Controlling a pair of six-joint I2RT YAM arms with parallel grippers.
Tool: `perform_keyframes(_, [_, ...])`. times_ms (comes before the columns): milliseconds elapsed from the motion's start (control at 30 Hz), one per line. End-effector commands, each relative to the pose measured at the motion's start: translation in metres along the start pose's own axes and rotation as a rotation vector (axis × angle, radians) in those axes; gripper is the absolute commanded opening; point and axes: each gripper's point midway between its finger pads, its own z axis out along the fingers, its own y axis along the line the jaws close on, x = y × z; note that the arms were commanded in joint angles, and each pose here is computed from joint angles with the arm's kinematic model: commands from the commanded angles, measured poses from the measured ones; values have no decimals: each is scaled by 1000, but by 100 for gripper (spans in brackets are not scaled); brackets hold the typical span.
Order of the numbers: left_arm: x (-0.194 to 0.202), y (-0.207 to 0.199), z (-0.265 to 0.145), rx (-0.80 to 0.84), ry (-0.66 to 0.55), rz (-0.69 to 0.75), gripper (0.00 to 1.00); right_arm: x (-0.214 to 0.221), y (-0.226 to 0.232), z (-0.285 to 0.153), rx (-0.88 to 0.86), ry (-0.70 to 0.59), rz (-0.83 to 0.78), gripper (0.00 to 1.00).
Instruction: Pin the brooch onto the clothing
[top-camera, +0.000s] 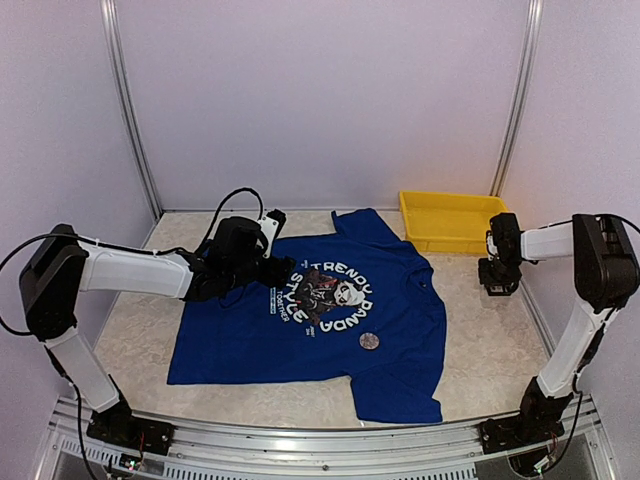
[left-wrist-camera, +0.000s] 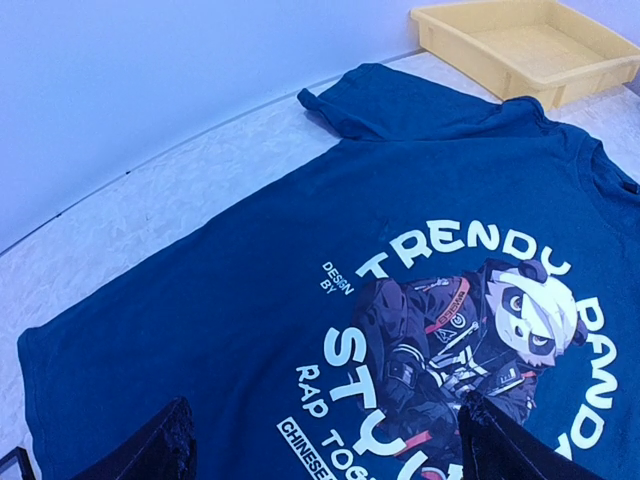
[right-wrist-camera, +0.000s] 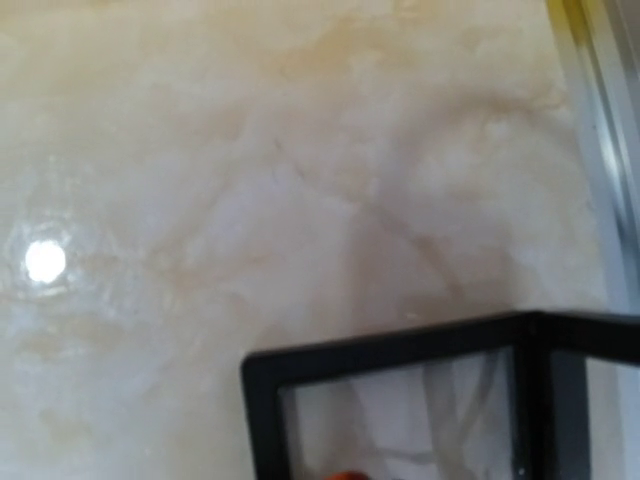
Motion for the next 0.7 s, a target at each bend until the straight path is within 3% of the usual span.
perform_keyframes(0, [-5,-5,2,17,-8,11,86,3,-8,-7,16,5,-1,25])
perform_keyframes(367, [-5,-7,2,24,-6,13,86,9,-11,-7,35,17,-13,4])
perform_keyframes(667, [-12,-12,-2,54,-37,6,86,-6,-17,-29,79,-19,-30,0])
